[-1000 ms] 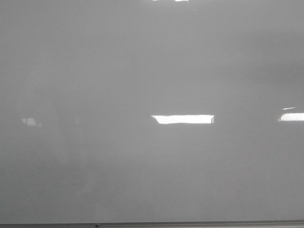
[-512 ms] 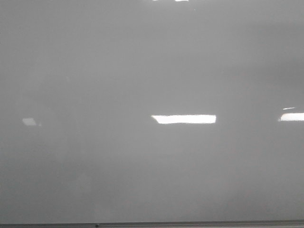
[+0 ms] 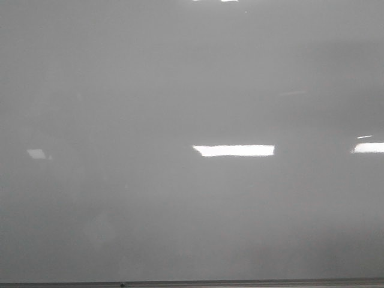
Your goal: Write number 8 on whiteboard
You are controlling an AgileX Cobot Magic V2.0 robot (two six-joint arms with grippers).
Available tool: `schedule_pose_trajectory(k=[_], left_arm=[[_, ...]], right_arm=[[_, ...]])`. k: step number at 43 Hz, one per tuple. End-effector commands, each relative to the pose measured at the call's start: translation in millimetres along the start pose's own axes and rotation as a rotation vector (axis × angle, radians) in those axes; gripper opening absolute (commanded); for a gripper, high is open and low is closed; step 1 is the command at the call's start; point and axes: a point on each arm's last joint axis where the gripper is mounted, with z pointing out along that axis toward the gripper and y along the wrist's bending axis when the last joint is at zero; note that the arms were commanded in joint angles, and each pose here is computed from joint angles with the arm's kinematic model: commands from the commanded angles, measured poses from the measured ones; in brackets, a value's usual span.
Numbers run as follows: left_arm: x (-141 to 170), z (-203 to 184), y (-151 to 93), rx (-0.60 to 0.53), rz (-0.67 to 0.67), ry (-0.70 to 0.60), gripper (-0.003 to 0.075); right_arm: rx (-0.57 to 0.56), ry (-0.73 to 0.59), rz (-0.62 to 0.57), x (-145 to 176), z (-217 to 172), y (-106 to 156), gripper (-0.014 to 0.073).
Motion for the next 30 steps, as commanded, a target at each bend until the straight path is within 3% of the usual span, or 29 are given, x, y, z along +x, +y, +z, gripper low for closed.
schedule_pose_trajectory(k=[1,5,7,30], left_arm=[[-14.2,4.9,0.3,0.002,-0.022,-0.058,0.0486],[-13.8,16.8,1.8,-0.001,-0.022,-0.01,0.0624],[-13.3,24.0,3.2,-0.007,-0.019,0.019,0.0637],[-20.7,108.2,24.2,-0.086,-0.135,0.037,0.0636]], right_arm=[[0.001,-0.077,-0.008,-13.0,-1.9,-0.1,0.0626],[0.001,-0.077,-0.008,-13.0,-1.9,-0.1,0.0625],[0.001,-0.077,-0.008,-13.0,-1.9,-0.1,0.0625],[0.001,-0.077,-0.008,-13.0,-1.9,-0.1,0.0625]])
